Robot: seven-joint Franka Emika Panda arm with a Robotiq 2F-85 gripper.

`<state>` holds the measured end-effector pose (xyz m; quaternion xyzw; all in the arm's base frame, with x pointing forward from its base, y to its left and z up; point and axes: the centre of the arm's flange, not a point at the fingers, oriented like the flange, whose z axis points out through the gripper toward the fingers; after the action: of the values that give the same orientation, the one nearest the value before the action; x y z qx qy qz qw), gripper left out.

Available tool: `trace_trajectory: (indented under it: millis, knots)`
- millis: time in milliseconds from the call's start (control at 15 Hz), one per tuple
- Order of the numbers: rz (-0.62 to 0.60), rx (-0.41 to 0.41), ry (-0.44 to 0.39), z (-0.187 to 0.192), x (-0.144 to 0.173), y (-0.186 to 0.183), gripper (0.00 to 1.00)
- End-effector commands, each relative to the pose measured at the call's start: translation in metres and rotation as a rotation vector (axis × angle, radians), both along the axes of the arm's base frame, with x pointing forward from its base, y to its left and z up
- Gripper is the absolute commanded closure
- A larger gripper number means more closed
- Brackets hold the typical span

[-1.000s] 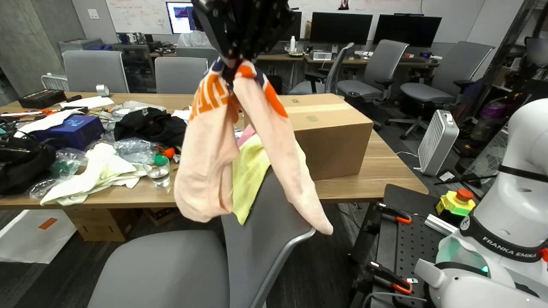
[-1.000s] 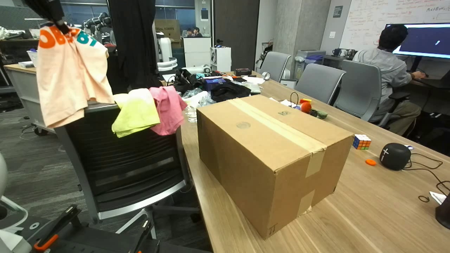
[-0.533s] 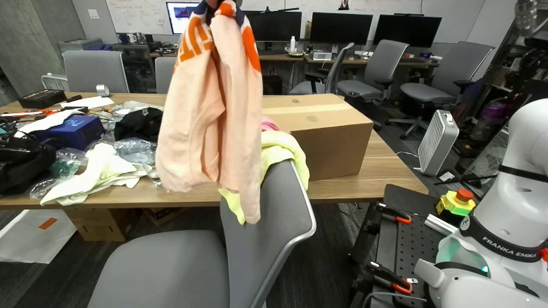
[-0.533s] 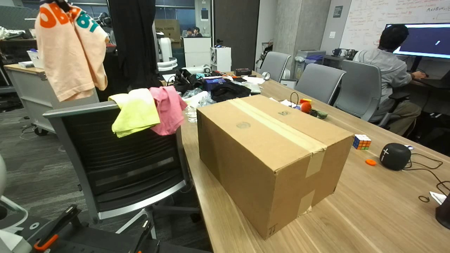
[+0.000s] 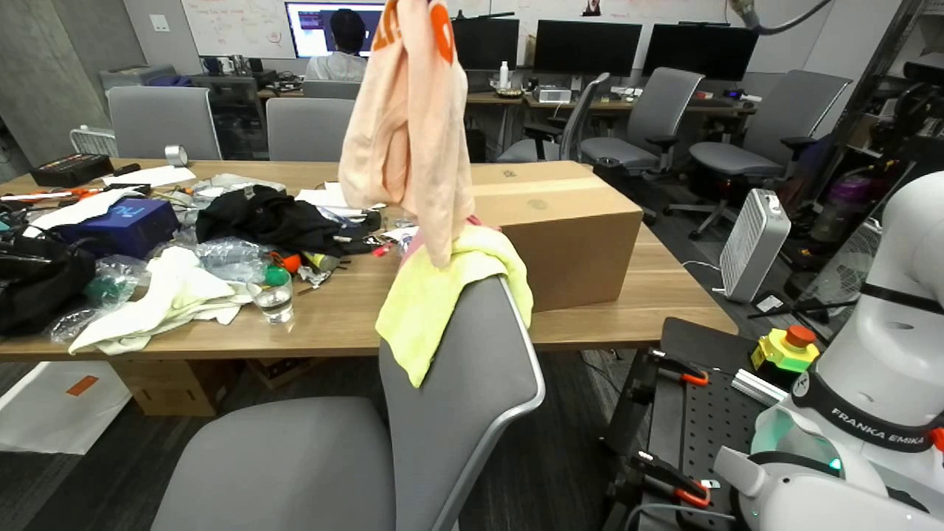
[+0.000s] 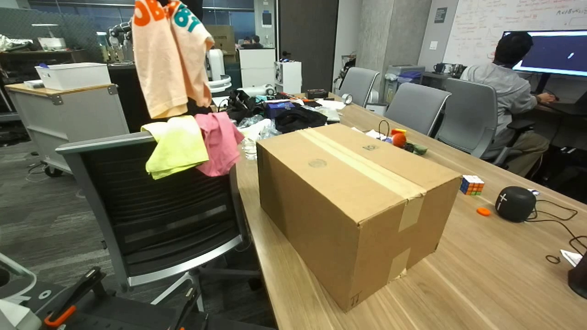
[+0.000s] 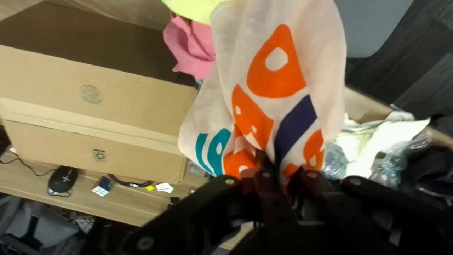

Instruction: Put the peach shirt, the green towel and the pink shirt on the top of the box respectively

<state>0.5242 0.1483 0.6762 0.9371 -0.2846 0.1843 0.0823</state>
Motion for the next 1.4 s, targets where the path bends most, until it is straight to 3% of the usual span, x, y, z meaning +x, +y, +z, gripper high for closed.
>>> trace_trajectory:
  millis: [0,333,667,1133,1333]
  knots:
    - [-0.190,0.030,-0.030,0.048,0.020,-0.071,0.97]
    - [-0.431,0.044,-0.137,0.061,0.014,-0.166,0.97]
    - [-0.621,-0.065,-0.268,0.048,0.023,-0.229,0.97]
    - [-0.810,-0.217,-0.504,0.022,0.039,-0.263,0.97]
    - [-0.922,-0.309,-0.565,0.012,0.039,-0.272,0.97]
